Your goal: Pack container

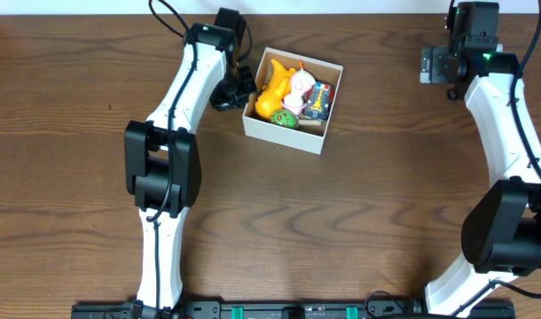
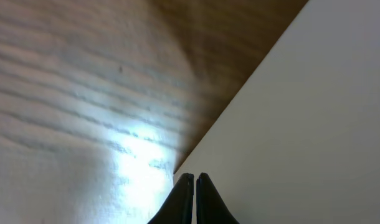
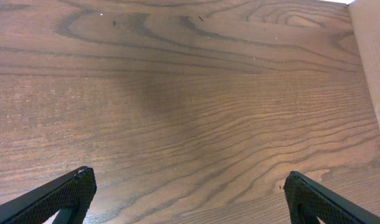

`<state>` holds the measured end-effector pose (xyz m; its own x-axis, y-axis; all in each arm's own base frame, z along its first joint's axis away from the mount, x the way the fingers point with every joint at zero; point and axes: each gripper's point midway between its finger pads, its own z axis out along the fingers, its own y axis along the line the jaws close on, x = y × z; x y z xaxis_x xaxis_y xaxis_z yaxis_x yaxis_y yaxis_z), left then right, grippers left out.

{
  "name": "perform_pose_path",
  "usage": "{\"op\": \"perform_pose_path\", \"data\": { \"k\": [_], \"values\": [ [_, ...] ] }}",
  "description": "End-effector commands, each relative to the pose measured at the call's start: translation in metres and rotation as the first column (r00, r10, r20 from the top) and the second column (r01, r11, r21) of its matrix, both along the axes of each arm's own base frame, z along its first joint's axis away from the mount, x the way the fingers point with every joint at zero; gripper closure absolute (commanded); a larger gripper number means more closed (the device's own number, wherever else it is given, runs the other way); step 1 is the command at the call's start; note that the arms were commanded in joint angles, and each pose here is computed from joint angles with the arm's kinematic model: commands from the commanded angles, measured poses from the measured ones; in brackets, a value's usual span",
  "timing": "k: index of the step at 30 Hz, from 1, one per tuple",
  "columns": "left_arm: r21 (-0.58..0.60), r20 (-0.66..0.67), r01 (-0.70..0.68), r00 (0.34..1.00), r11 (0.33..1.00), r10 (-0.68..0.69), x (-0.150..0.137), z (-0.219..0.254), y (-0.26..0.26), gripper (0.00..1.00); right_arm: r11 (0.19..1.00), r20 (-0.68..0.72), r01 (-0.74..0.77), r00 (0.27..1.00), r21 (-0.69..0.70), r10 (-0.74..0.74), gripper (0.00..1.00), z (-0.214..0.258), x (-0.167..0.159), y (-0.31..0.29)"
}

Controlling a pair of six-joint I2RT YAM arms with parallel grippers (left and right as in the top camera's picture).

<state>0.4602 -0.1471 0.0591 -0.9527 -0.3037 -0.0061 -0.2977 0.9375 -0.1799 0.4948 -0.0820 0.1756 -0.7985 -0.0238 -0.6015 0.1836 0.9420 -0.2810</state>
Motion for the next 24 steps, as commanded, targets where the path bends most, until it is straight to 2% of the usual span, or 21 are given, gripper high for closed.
{"op": "perform_pose_path", "data": {
  "k": [1, 13, 24],
  "values": [
    [-0.06, -0.031, -0.009, 0.999, 0.998, 0.007, -0.009, 0.008, -0.012, 0.94, 1.0, 0.017, 0.013, 1.0, 0.004, -0.013, 0.01, 0.005, 0.002, -0.002],
    [-0.211, -0.089, -0.014, 0.996, 0.977, -0.005, -0.021, 0.016, -0.046, 0.94, 1.0, 0.017, 0.014, 1.0, 0.004, -0.014, 0.01, 0.005, 0.002, -0.002],
    [-0.214, -0.107, 0.037, 0.992, 0.976, -0.062, -0.037, 0.016, -0.07, 0.94, 1.0, 0.017, 0.013, 1.0, 0.004, -0.013, 0.01, 0.005, 0.002, -0.002]
  ]
}}
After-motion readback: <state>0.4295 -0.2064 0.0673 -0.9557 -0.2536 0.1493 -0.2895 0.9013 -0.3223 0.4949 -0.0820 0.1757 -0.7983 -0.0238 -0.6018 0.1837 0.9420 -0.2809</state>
